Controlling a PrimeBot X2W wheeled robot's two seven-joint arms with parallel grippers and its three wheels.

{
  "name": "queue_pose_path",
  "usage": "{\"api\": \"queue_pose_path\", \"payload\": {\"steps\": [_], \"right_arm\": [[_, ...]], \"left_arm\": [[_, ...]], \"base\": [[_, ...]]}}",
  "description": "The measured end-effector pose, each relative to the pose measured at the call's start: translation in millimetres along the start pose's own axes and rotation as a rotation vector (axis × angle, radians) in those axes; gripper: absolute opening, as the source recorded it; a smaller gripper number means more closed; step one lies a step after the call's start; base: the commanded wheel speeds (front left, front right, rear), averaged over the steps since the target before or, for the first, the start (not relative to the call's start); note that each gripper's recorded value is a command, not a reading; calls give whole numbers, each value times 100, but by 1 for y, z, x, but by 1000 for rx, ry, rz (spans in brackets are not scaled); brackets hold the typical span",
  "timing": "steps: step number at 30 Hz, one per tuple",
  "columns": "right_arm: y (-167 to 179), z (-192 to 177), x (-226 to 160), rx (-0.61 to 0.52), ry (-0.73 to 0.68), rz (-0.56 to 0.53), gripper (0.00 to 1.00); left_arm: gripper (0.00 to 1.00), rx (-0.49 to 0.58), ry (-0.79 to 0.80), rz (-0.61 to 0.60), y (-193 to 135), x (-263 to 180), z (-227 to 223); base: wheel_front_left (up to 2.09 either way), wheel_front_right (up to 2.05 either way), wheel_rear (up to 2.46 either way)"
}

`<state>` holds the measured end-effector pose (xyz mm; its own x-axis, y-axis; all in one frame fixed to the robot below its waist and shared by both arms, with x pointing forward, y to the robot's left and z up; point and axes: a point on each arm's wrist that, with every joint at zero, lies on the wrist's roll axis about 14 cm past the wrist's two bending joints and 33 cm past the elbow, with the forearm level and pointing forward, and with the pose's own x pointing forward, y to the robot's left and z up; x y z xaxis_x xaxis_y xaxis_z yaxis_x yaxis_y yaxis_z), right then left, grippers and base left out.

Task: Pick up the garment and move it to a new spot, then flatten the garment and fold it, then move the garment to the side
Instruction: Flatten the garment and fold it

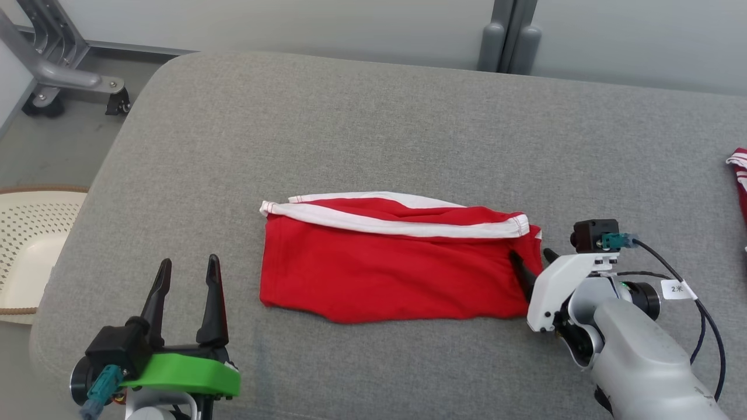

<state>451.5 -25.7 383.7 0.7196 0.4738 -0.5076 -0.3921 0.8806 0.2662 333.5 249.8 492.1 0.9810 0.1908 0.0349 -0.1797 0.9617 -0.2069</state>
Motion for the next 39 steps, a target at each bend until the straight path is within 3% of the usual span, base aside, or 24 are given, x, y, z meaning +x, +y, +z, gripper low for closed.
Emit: {"api": "queue_pose_path", "payload": {"steps": [4,6,7,17,23,32,39], "right_arm": [[2,-10,4,37,72,5,99],[6,-11,5,50,97,16,25],[9,-11,5,62,104,24,0],[22,18,-4,177,33,89,0],[-20,43,-27,223,-28,39,0],[-110,55,-84,208,-66,-146,0],[-102,63,-89,277,-80,-108,0]], "left_arm": [[100,1,0,0,1,3,0],[100,5,1,2,1,3,0],[100,8,2,2,1,2,0],[100,9,-11,-7,-1,2,4],[100,2,-7,-43,-12,6,1],[100,-8,14,-147,-47,17,-7],[100,-10,25,-185,-59,19,-11]], "base": [[0,0,0],[0,0,0],[0,0,0],[0,0,0],[0,0,0],[0,0,0],[0,0,0]]}}
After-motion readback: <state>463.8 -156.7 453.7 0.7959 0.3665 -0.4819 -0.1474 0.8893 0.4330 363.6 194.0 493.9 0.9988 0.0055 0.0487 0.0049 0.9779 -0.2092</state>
